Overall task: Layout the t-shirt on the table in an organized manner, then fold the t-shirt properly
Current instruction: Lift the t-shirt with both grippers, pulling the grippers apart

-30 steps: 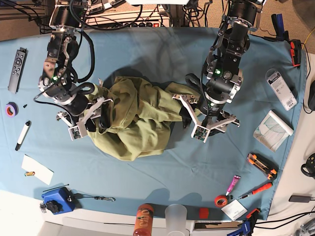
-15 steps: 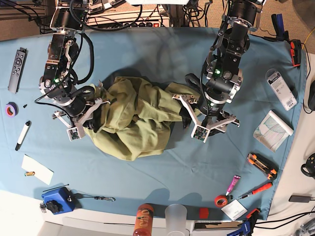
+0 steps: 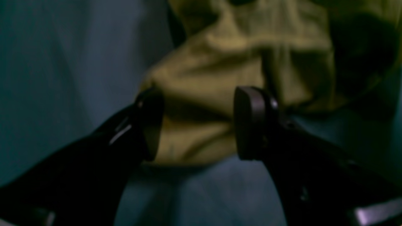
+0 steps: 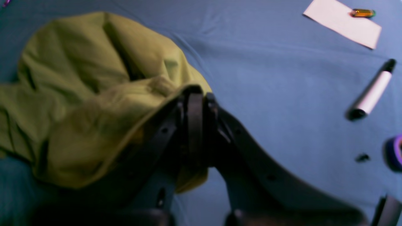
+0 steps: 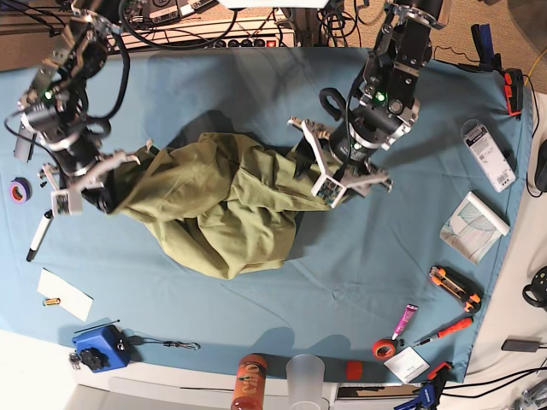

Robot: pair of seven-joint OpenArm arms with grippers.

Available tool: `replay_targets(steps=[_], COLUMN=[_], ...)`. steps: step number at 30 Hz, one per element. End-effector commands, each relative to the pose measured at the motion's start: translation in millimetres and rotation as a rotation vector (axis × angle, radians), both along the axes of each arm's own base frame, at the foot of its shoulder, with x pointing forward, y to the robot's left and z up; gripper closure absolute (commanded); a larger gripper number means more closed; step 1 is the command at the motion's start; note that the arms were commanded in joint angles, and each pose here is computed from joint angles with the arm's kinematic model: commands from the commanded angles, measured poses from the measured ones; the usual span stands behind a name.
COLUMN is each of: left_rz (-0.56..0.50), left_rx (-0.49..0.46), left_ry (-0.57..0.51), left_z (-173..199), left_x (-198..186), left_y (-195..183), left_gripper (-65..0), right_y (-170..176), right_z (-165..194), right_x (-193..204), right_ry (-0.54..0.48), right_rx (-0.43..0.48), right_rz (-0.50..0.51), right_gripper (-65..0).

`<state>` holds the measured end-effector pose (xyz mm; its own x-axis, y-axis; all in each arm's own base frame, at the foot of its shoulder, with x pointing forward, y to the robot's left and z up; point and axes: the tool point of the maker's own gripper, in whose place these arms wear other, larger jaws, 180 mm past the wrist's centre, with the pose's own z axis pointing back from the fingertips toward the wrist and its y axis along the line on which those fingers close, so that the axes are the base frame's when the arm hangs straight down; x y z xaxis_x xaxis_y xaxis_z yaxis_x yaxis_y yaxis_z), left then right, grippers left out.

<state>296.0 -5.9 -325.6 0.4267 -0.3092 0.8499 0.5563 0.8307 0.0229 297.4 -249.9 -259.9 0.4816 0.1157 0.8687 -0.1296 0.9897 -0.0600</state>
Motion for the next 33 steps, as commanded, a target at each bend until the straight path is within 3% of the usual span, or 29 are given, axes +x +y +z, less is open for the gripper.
replay_targets(steps=[1,7,13,18,26,29,33], left_rz=[-0.031,-0.254,-0.263,-0.337,-0.356,-0.382,-0.383], left_rx=[-0.021,0.031,0.085,0.105,0.131,0.118,0.096], left_ry=[-0.060,-0.123,-0.139,-0.074,-0.018,0.028,0.034], left_z=[16.6,26.9,19.1,-3.4,-17.0,-23.4,-22.8], left_x=[6.7,2.8,23.1,33.4,54.3,48.3,46.3], left_y=[-6.0,-23.8,-6.3,-3.2,3.2,1.3,-0.9], left_gripper=[-36.1,-36.1,-36.1,-36.1,-35.9,-28.0,-6.0], right_y=[-8.3,-55.2,-59.6,-58.8,-59.1,-59.1,-59.1], right_z=[14.2,22.8,25.8,25.6,25.2,25.4,25.8], right_x=[0.3,-19.3,-26.1,-26.0,-26.3,-26.2,-26.0], right_ry=[-0.050,-0.063,-0.048,-0.048,-0.046,-0.047,-0.049], right_rx=[-0.014,-0.031,-0.031,-0.032,-0.033,-0.033,-0.033], right_rz=[-0.014,-0.155,-0.129,-0.124,-0.125,-0.125,-0.125], right_gripper=[0.0,0.0,0.0,0.0,0.0,0.0,0.0])
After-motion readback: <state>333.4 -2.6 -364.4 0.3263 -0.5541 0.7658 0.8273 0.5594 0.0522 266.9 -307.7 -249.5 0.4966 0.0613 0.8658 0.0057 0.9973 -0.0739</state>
